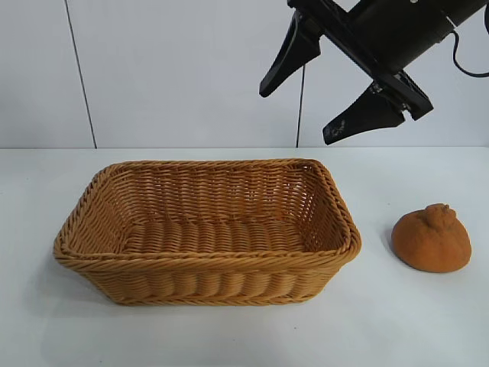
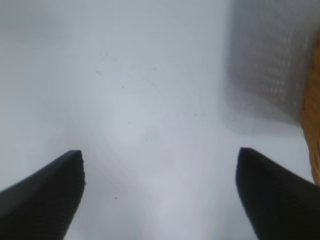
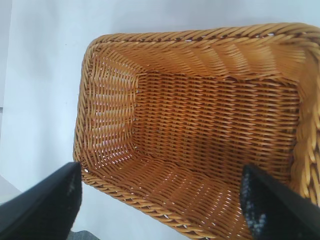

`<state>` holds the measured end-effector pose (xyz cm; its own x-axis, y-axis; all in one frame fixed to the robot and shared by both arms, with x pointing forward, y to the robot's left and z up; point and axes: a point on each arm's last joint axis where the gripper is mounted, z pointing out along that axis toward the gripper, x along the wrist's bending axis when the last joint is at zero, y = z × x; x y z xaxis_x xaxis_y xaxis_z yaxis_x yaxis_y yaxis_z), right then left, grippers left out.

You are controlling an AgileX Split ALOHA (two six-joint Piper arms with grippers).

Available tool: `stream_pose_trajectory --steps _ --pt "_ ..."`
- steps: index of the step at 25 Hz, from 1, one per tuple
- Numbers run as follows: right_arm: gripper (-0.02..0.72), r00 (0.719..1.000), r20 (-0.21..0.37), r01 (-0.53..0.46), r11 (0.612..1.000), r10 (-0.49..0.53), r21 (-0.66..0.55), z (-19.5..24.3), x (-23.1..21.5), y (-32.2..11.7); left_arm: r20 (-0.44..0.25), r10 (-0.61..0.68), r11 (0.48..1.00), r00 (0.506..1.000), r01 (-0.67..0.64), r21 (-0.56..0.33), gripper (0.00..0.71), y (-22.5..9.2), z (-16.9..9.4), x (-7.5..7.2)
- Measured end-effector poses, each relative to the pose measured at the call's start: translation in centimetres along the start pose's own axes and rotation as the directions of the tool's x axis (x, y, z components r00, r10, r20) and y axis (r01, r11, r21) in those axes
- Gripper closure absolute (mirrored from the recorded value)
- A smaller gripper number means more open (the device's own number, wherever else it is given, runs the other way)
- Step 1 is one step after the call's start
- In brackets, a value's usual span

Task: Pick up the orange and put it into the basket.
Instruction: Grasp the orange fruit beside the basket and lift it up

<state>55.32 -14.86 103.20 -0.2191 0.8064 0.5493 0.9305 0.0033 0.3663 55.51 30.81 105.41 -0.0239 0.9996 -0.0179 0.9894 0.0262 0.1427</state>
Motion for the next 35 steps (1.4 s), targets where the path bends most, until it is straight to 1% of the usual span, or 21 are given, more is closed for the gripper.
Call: stream_pose_trajectory --steps 4,7,10,12,15,17,19,21,24,26,29,32,35 --pt "0.115 1.0 0.0 0.0 1.0 0.0 0.0 0.0 0.0 0.0 0.0 0.007 1.0 1.0 -0.007 -0.021 0.122 -3.4 -1.6 0.0" --pt "0.115 1.0 0.0 0.0 1.0 0.0 0.0 0.0 0.0 0.0 0.0 0.008 0.999 1.0 -0.008 -0.051 0.123 -6.9 -2.9 -0.1" --pt "0.115 1.0 0.0 0.0 1.0 0.0 0.0 0.0 0.0 0.0 -0.001 0.008 0.997 1.0 -0.008 -0.078 0.123 -10.5 -3.6 -0.1" --pt "0.115 1.0 0.0 0.0 1.0 0.0 0.0 0.0 0.0 0.0 -0.001 0.009 0.996 1.0 -0.009 -0.087 0.123 -13.0 -3.5 -0.1" --pt "0.115 1.0 0.0 0.0 1.0 0.0 0.0 0.0 0.0 0.0 -0.001 0.009 0.988 1.0 -0.009 -0.154 0.123 -16.4 -3.5 -0.1" --pt "0.115 1.0 0.0 0.0 1.0 0.0 0.0 0.0 0.0 0.0 -0.002 0.01 0.971 1.0 -0.01 -0.237 0.123 -18.4 -3.6 -0.1" --pt "0.115 1.0 0.0 0.0 1.0 0.0 0.0 0.0 0.0 0.0 -0.003 0.01 0.948 1.0 -0.011 -0.318 0.123 -20.2 -3.4 0.0" --pt "0.115 1.0 0.0 0.0 1.0 0.0 0.0 0.0 0.0 0.0 -0.004 0.011 0.91 1.0 -0.012 -0.415 0.123 -22.0 -3.5 0.0" --pt "0.115 1.0 0.0 -0.001 1.0 0.001 0.0 0.0 0.0 0.0 -0.005 0.012 0.866 1.0 -0.013 -0.5 0.125 -24.4 -3.3 0.0" --pt "0.115 1.0 0.0 -0.001 1.0 0.001 0.0 0.0 0.0 0.0 -0.006 0.013 0.845 1.0 -0.014 -0.535 0.125 -25.8 -2.9 0.0" --pt "0.115 1.0 0.012 0.012 1.0 -0.013 0.005 0.0 -0.1 0.0 -0.003 0.014 0.793 1.0 -0.013 -0.609 0.125 -27.3 -3.3 -0.1" --pt "0.115 0.998 0.048 0.032 0.999 -0.033 0.036 0.0 -0.5 -0.3 0.014 0.02 0.73 1.0 -0.005 -0.683 0.125 -28.7 -3.9 -0.2" --pt "0.115 0.992 0.121 0.033 0.997 -0.041 0.069 -0.1 -1.1 -0.6 0.018 0.025 0.674 1.0 -0.004 -0.738 0.125 -29.9 -4.2 -0.3"
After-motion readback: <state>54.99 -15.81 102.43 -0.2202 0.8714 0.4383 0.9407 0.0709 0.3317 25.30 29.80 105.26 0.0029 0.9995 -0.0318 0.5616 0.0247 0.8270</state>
